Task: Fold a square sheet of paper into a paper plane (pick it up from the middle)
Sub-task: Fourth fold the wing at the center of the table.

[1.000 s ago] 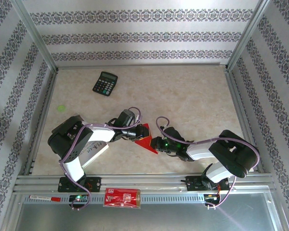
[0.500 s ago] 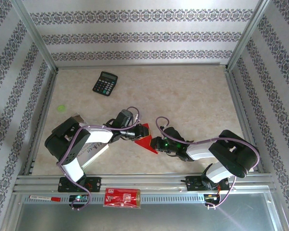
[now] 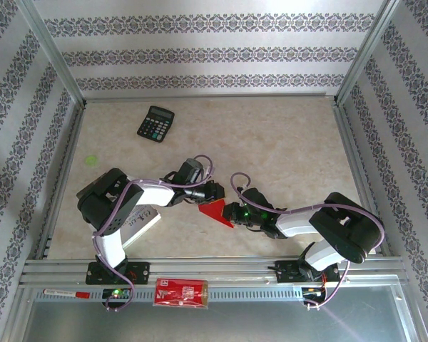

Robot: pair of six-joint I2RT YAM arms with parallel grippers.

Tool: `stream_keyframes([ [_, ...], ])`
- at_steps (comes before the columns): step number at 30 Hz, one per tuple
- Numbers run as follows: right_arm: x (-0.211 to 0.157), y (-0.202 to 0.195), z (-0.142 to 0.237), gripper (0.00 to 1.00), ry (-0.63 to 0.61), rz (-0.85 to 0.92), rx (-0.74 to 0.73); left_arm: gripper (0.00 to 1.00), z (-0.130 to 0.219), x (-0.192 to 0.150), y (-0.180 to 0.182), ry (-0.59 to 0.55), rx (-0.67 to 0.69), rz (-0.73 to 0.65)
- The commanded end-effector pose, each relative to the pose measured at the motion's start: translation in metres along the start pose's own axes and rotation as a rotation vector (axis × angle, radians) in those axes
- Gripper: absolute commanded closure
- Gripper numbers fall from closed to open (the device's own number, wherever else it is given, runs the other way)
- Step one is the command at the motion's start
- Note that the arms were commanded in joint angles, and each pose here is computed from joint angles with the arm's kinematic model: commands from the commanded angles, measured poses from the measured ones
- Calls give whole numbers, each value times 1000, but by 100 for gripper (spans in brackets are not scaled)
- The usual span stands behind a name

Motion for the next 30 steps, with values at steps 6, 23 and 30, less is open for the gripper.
stream_keyframes([
  [6,-13,-22,-6,94,52,5,-114,79,4,-7,17,29,64,8],
  [23,-13,-22,-5,92,53,4,-123,80,15,-15,34,18,99,46],
  [30,-11,-19,-5,90,50,6,-117,80,13,-21,46,29,124,58],
])
Point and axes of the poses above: each hand's point on the last joint's axis, 136 mm out from that joint toward the fingers, its own z axis back along the fingers, its own y axis along the line the jaws close on, x = y × z, the point moved 5 cm from there along z, back along the fingers, and after that the axes turned 10 degrees about -z, right-handed, at the moved point
